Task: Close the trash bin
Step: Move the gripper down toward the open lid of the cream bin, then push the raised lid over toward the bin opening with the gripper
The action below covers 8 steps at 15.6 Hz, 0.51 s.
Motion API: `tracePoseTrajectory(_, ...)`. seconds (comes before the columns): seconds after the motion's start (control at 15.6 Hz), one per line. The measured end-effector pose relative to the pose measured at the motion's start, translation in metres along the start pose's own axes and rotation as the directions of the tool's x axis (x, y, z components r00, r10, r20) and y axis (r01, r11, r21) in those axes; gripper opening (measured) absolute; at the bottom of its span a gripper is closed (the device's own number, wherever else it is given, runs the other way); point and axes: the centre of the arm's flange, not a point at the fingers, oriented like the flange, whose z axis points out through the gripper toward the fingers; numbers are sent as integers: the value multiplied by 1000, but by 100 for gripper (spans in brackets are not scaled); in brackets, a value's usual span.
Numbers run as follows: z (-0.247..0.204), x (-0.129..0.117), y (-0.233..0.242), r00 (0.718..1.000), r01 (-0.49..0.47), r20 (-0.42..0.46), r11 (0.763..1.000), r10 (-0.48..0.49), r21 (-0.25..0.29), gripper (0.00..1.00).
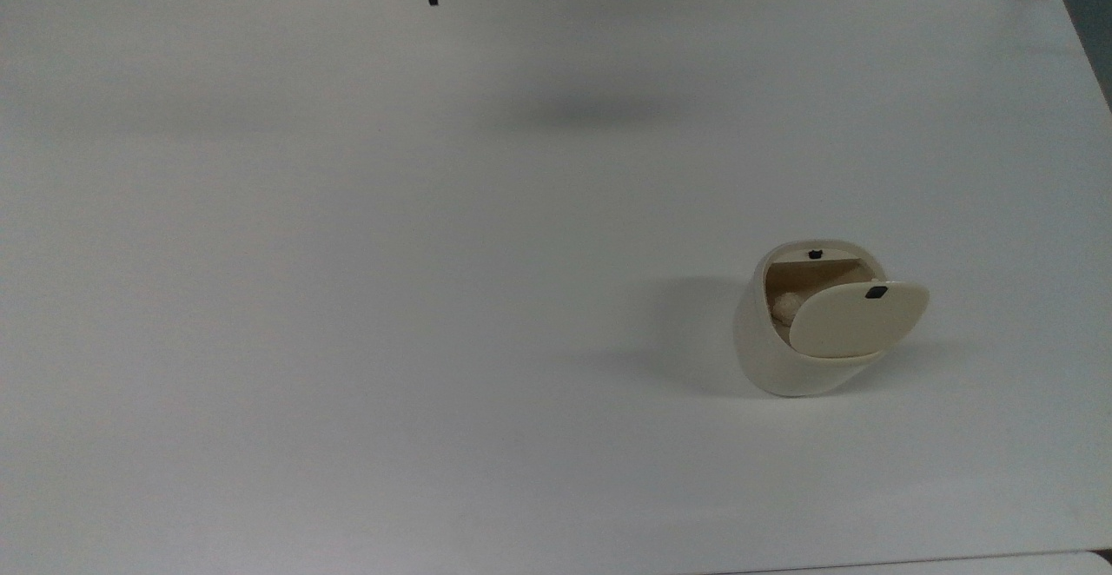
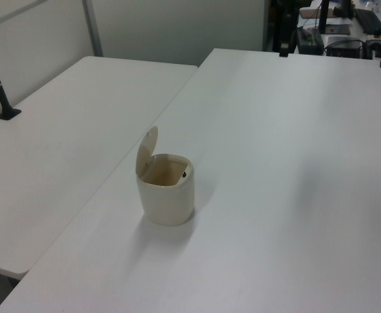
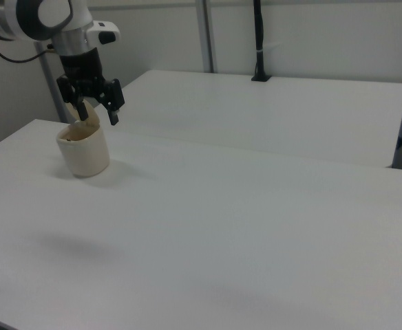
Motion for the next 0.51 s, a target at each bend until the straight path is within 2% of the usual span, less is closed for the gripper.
tracePoseTrajectory(0.13, 6, 10, -18, 999, 25, -33, 1000, -25, 1, 66)
tracePoseTrajectory(0.26, 5, 21, -39, 996, -6, -92, 1000, 7, 7, 43)
tracePoseTrajectory(0.38, 12, 34, -69, 987, -96, -127, 995, 98, 17, 21)
tracePoseTrajectory(0.51, 26, 51, -103, 967, -198, -162, 980, 197, 7, 3)
